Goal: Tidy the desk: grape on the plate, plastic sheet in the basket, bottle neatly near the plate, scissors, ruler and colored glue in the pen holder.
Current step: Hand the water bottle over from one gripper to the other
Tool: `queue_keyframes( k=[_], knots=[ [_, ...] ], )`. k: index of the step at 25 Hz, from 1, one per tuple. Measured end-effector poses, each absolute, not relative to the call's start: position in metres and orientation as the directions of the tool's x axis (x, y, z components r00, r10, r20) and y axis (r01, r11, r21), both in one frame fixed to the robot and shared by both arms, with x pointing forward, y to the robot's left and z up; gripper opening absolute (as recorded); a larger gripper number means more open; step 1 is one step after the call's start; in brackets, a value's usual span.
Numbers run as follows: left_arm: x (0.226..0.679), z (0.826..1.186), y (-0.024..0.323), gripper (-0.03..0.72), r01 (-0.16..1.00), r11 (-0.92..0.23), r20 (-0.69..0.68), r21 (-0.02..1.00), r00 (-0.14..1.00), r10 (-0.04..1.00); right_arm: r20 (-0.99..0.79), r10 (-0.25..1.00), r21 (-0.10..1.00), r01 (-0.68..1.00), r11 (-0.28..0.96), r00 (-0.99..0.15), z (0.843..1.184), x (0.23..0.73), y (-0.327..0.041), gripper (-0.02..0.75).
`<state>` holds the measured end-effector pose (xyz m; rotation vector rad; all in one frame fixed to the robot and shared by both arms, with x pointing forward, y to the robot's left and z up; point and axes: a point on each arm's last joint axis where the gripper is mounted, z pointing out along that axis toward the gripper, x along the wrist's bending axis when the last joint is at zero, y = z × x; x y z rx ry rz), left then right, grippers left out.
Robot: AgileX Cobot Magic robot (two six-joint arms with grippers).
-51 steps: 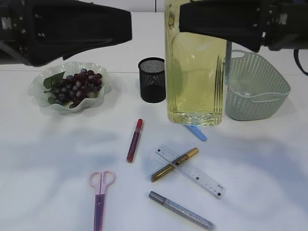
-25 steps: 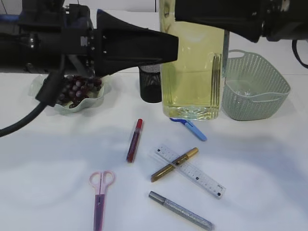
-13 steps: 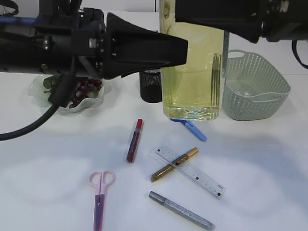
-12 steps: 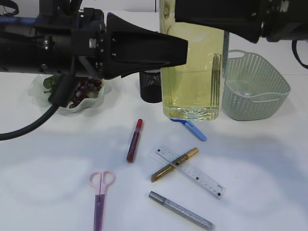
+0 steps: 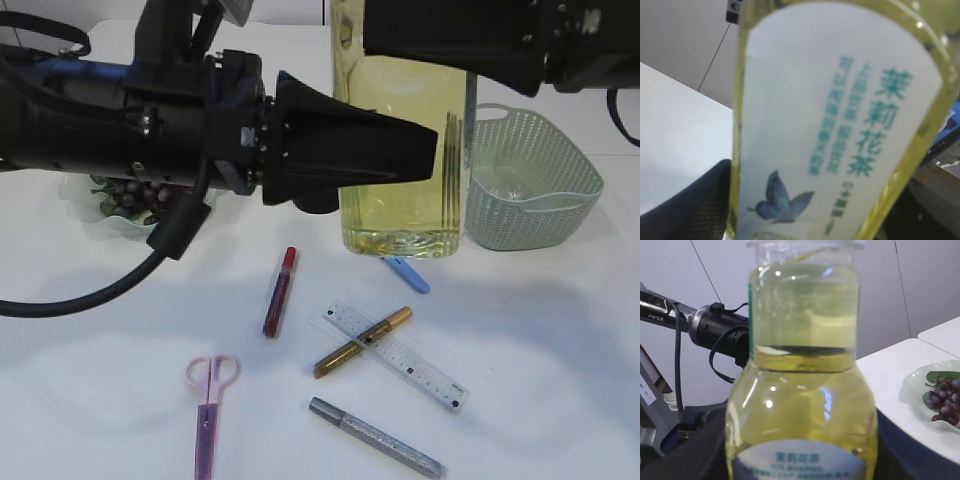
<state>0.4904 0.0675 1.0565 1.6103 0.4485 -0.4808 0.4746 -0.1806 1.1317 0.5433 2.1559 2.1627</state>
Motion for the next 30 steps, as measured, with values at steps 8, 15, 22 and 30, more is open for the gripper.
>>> queue_keyframes(
  k=[8, 15, 22, 30],
  knots=[
    [0.495, 1.065, 0.052, 0.613, 0.504, -0.101, -0.508, 0.858, 0.861, -0.026, 0.224, 0.275, 0.974, 0.22, -0.048, -0.935, 1.133, 0.475, -0.181, 0.458],
    [0.494, 1.063, 0.048, 0.601, 0.505, -0.11, -0.51, 0.856, 0.86, -0.024, 0.224, 0.273, 0.975, 0.219, -0.047, -0.936, 1.133, 0.475, -0.181, 0.458],
    [0.495, 1.063, 0.047, 0.538, 0.488, -0.112, -0.494, 0.865, 0.869, -0.027, 0.236, 0.273, 0.972, 0.232, -0.05, -0.933, 1.133, 0.475, -0.181, 0.457],
    [0.494, 1.064, 0.047, 0.464, 0.484, -0.113, -0.49, 0.867, 0.871, -0.029, 0.234, 0.274, 0.972, 0.23, -0.048, -0.933, 1.132, 0.475, -0.181, 0.458]
  ],
)
